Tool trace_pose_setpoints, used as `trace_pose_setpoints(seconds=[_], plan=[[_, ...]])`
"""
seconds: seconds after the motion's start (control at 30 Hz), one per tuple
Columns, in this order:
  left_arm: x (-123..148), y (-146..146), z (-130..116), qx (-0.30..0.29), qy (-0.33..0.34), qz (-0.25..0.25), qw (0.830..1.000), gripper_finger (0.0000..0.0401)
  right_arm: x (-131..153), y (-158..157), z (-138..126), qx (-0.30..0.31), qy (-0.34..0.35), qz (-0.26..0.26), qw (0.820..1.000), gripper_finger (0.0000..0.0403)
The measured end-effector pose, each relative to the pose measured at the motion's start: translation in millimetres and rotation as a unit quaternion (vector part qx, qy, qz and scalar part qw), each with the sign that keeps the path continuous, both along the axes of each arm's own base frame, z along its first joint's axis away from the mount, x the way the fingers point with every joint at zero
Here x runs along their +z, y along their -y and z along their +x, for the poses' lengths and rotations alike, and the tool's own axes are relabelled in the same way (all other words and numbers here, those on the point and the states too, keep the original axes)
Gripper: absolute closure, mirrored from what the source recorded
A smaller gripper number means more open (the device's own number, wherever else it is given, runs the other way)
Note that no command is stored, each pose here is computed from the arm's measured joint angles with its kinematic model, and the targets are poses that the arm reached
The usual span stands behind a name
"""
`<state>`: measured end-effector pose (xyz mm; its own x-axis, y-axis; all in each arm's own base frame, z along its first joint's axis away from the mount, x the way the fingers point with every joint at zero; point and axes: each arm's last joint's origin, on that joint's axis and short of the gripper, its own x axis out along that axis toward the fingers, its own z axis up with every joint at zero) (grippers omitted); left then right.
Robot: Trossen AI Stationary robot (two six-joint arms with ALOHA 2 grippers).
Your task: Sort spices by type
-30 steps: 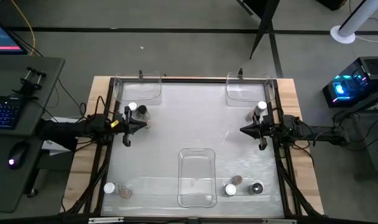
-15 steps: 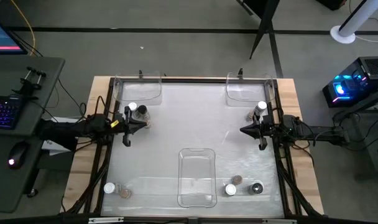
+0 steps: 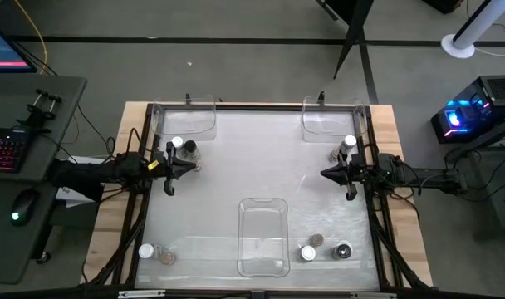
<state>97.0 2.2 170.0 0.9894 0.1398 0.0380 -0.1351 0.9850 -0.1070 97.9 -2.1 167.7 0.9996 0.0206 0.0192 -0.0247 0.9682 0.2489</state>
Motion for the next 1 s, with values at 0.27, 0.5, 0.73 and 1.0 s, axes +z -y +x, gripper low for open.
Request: trace_pose_setpoints(seconds=[0.27,0.5,0.73,1.0], plan=[[0,0,0,0.000,0.000,0.000,1.000,0.0401,0,0,0,0.000,0.000,0.000,1.000,0.0399],[0,0,0,0.000,0.000,0.000,1.000,0.0401,14,6,-1,-0.096,0.068,-0.002,0.993,0.0399],[0,0,0,0.000,0.000,0.000,1.000,0.0401,54,16,-16,-0.192,0.309,0.312,0.878,0.0399],[0,0,0,0.000,-0.001,0.000,1.000,0.0401,113,10,2,-0.097,0.030,0.235,0.967,0.0386]])
